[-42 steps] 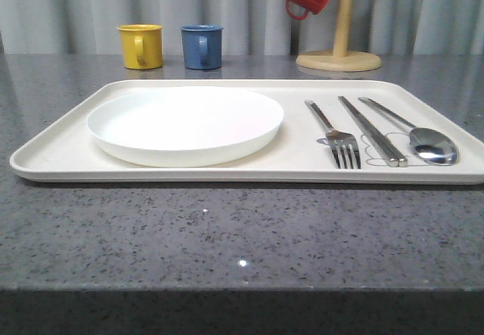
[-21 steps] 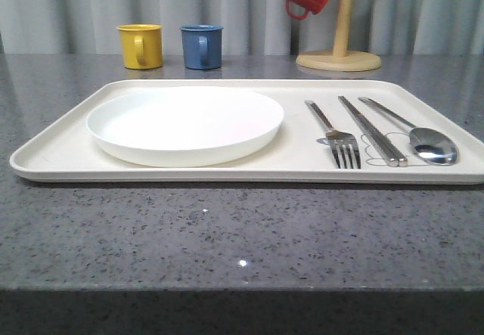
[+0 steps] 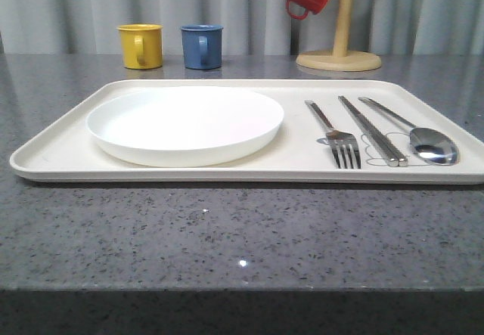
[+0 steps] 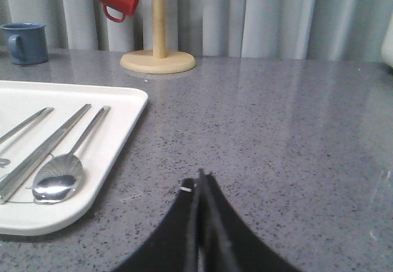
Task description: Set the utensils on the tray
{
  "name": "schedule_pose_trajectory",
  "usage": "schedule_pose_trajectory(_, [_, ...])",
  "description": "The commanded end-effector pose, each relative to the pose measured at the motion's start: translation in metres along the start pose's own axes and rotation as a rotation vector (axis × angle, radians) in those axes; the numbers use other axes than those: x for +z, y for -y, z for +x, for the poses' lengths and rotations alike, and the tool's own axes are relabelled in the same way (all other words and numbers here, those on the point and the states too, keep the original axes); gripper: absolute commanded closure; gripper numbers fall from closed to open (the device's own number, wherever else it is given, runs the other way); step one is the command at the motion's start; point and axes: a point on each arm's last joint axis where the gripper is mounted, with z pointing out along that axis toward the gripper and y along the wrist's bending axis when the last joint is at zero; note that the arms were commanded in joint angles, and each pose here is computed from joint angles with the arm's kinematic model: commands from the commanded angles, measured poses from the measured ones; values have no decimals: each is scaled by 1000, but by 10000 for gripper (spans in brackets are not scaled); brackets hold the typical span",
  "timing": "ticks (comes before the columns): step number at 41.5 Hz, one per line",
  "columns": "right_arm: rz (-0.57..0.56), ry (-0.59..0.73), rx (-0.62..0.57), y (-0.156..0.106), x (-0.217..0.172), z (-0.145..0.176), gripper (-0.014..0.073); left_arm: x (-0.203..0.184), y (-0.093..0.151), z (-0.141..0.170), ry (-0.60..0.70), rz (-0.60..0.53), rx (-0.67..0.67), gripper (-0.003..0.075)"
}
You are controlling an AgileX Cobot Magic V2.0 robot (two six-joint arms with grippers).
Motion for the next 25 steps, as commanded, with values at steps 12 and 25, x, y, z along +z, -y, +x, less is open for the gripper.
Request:
schedule_pose_trajectory(12, [6, 99, -2, 0, -2, -8, 663, -1, -3, -2, 79, -58, -13, 740])
schedule_pose_trajectory(25, [6, 99, -2, 0, -2, -8, 663, -1, -4, -2, 79, -71, -12, 740])
